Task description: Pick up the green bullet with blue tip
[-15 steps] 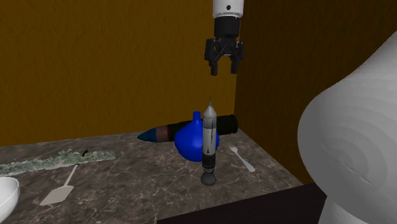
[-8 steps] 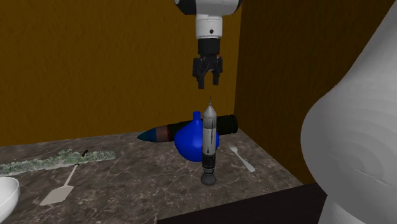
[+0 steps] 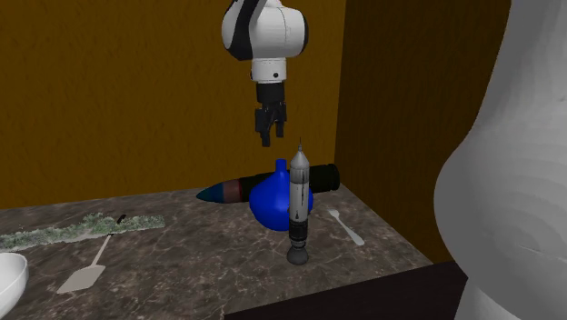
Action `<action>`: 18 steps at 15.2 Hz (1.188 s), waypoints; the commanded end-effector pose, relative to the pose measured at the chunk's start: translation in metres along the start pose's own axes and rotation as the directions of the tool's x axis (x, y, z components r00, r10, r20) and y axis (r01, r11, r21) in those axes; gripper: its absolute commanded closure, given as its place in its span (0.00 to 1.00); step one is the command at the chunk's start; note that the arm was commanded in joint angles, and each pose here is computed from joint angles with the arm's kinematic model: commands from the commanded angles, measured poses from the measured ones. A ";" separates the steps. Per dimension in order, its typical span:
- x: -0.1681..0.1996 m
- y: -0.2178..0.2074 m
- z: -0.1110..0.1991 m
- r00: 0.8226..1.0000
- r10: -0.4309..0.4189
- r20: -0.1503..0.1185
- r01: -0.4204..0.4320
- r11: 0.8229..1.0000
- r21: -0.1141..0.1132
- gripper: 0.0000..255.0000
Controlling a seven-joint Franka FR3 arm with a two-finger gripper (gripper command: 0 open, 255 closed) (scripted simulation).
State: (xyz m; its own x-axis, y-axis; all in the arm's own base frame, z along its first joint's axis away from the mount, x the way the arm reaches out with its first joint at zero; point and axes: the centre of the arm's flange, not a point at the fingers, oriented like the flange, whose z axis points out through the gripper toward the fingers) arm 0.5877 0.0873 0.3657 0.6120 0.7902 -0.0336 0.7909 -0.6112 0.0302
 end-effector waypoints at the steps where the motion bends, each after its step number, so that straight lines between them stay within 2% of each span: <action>1: 0.022 -0.001 0.018 0.998 -0.069 0.001 0.069 0.998 -0.009 0.00; 4: 0.055 -0.003 0.040 0.986 -0.167 0.006 0.167 0.986 -0.022 0.00; 8: 0.098 -0.010 0.071 0.955 -0.296 0.014 0.296 0.954 -0.038 0.00; 12: 0.140 -0.021 0.101 0.908 -0.419 0.024 0.420 0.906 -0.053 0.00; 17: 0.189 -0.043 0.140 0.826 -0.562 0.039 0.564 0.823 -0.070 0.00; 18: 0.189 -0.043 0.140 0.825 -0.563 0.039 0.565 0.822 -0.070 0.00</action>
State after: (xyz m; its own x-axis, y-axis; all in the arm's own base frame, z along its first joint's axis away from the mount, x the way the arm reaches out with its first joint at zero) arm 0.6687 0.2508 0.2208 0.0775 0.9937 -0.0815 0.9947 -0.0715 0.0744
